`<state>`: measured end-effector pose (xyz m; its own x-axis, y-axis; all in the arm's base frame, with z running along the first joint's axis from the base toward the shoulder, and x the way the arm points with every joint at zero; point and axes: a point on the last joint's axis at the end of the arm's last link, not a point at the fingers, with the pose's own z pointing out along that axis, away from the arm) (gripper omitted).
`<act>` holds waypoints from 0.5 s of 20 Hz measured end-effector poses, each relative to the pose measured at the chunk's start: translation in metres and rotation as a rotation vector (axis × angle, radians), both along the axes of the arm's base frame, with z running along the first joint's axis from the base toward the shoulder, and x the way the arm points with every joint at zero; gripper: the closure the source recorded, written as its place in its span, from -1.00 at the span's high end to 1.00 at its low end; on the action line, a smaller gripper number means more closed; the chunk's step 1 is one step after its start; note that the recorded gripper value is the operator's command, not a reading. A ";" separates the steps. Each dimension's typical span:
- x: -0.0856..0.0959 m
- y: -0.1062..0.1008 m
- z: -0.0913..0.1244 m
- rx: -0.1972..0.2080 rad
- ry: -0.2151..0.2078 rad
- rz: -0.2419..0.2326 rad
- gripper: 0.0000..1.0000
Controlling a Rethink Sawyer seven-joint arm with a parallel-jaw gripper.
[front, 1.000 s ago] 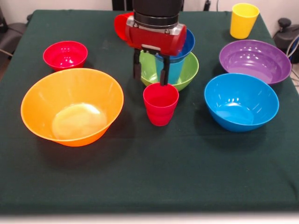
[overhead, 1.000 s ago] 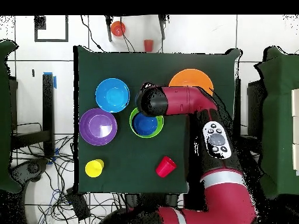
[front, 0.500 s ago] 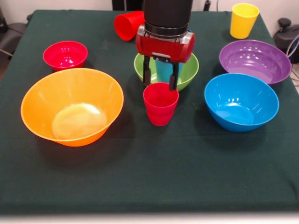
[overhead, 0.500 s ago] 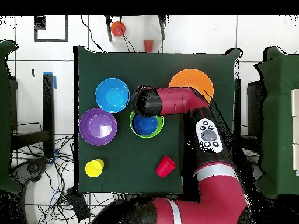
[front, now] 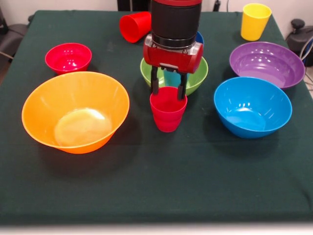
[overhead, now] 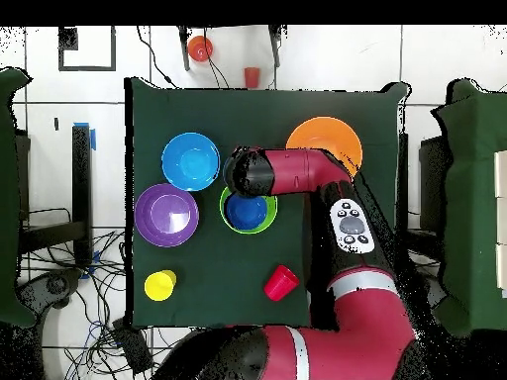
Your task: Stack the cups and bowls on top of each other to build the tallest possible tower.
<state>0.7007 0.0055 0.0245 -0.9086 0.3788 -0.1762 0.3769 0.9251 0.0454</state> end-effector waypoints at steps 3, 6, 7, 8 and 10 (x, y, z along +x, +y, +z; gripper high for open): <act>0.002 -0.001 -0.002 0.000 -0.002 -0.002 1.00; 0.004 -0.001 -0.004 0.001 -0.003 -0.003 1.00; 0.004 -0.001 -0.004 0.001 -0.004 -0.003 1.00; 0.005 -0.002 -0.004 0.001 -0.005 -0.004 1.00; 0.007 -0.002 -0.005 0.000 -0.008 -0.005 1.00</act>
